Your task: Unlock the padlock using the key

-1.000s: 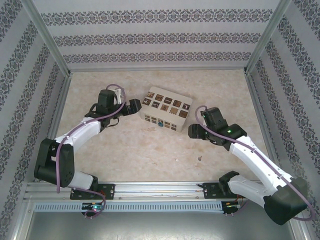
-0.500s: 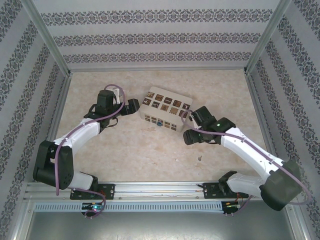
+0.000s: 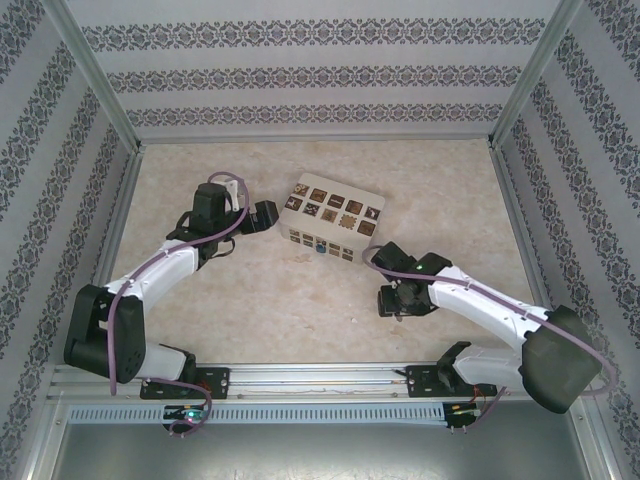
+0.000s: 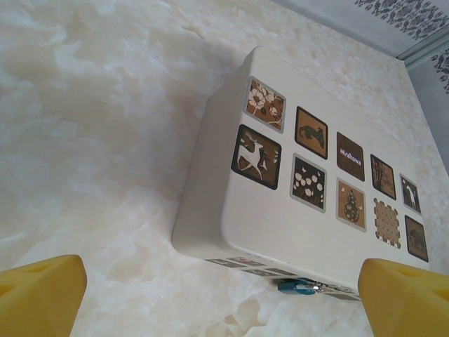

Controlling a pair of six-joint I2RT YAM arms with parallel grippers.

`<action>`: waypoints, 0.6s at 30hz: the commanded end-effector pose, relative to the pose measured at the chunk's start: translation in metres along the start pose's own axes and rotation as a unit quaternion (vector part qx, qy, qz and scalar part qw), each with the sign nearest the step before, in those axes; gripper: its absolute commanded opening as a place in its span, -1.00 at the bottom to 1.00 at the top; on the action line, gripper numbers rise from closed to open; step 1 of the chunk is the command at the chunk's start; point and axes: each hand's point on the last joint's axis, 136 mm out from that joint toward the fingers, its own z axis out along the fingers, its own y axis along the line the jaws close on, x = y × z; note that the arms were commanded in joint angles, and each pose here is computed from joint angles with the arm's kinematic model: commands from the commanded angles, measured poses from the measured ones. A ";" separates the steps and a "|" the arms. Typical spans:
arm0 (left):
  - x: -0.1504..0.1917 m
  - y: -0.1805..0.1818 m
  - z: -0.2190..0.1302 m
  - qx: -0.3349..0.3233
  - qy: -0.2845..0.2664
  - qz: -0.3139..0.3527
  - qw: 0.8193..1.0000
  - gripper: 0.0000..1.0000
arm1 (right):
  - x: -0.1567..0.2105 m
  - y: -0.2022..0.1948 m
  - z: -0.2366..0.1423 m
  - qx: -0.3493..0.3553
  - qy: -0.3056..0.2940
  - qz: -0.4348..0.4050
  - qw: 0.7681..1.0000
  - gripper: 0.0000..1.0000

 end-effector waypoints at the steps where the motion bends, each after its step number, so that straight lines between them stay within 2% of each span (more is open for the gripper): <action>1: -0.006 -0.004 0.004 0.014 0.002 -0.004 1.000 0.99 | -0.001 -0.009 0.008 0.031 -0.006 0.020 0.999 0.04; 10: -0.010 -0.006 0.008 0.019 -0.001 -0.005 1.000 0.99 | 0.001 -0.012 0.020 0.044 -0.001 0.022 0.999 -0.10; 18: -0.010 -0.006 0.010 0.021 -0.001 -0.002 1.000 0.99 | 0.002 -0.009 0.025 0.053 0.025 0.002 0.998 -0.15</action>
